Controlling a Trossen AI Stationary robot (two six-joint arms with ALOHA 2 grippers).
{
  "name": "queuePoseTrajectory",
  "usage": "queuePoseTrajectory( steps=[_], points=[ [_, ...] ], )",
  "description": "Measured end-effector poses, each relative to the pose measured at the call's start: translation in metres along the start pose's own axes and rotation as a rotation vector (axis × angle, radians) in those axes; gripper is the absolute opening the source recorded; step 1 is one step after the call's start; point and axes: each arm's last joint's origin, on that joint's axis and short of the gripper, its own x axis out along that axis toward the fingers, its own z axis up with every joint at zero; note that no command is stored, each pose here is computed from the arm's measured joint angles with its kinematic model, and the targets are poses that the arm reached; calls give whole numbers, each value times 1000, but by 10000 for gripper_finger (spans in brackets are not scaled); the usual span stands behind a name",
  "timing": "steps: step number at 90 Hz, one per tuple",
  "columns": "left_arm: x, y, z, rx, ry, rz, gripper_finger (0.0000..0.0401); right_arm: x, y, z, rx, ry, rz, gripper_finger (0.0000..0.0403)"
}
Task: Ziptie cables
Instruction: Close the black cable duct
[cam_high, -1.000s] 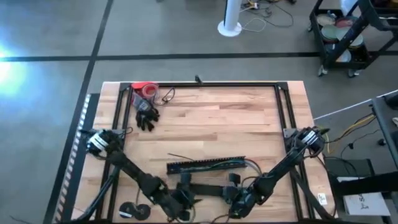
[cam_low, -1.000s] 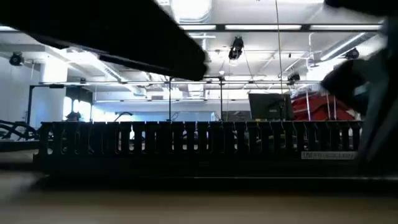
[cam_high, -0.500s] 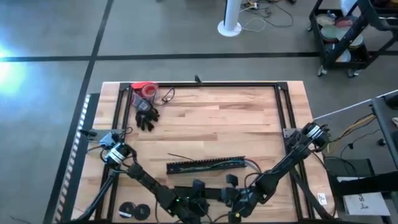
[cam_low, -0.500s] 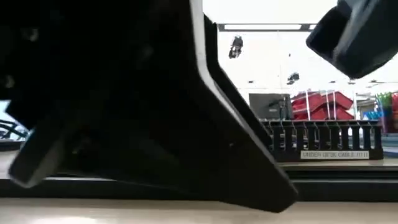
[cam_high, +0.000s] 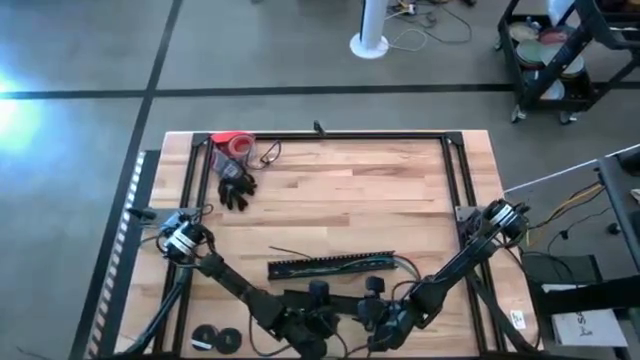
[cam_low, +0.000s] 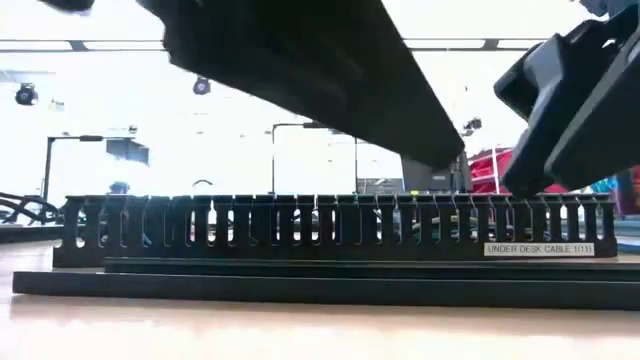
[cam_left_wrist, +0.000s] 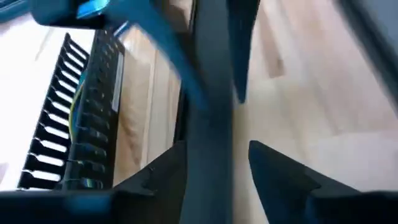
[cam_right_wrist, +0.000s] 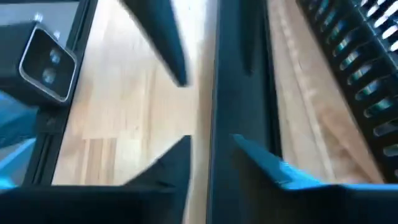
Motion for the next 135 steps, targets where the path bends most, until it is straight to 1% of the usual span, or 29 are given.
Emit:
queuePoseTrajectory(
  steps=[7,12,21,30,40,47,54,60,66,72,75,88,94,102,116,123,135],
  points=[
    [-2,1,-2,-9,17,-37,184,0,-2,-1,-6,-18,-42,193],
    [-5,3,-1,-21,18,-44,195,1,-5,-3,7,-29,-64,226],
    [-8,3,1,-50,8,-51,214,10,-12,-17,45,9,-97,277],
    [-8,2,-1,-50,22,-66,226,18,-18,-28,87,33,-95,312],
    [-8,1,0,-57,20,-78,230,24,-18,-33,109,9,-79,328],
    [-7,1,-1,-56,23,-81,227,28,-19,-35,103,14,-91,325],
    [-7,1,-1,-63,23,-83,221,31,-20,-39,79,21,-102,309],
    [-7,2,-1,-69,24,-83,215,35,-20,-42,59,31,-108,283],
    [-6,1,-1,-88,9,-89,211,37,-20,-44,51,37,-112,248],
    [-4,0,0,-124,-42,-106,209,38,-20,-45,45,41,-113,211],
    [-3,-1,-1,-141,-73,-117,209,38,-20,-45,43,42,-114,202],
    [4,-1,-12,-195,-167,-173,221,37,-20,-44,13,48,-107,202],
    [8,2,-17,-224,-189,-197,230,35,-18,-42,-33,48,-99,202],
    [11,8,-19,-255,-191,-196,241,30,-14,-35,-110,32,-96,202],
    [3,23,-6,-315,-189,-223,261,20,-4,-20,-266,70,-102,202],
    [-5,31,2,-333,-182,-249,270,13,2,-11,-351,107,-134,202],
    [-14,41,5,-339,-127,-252,287,1,10,4,-433,122,-220,197]
  ],
)
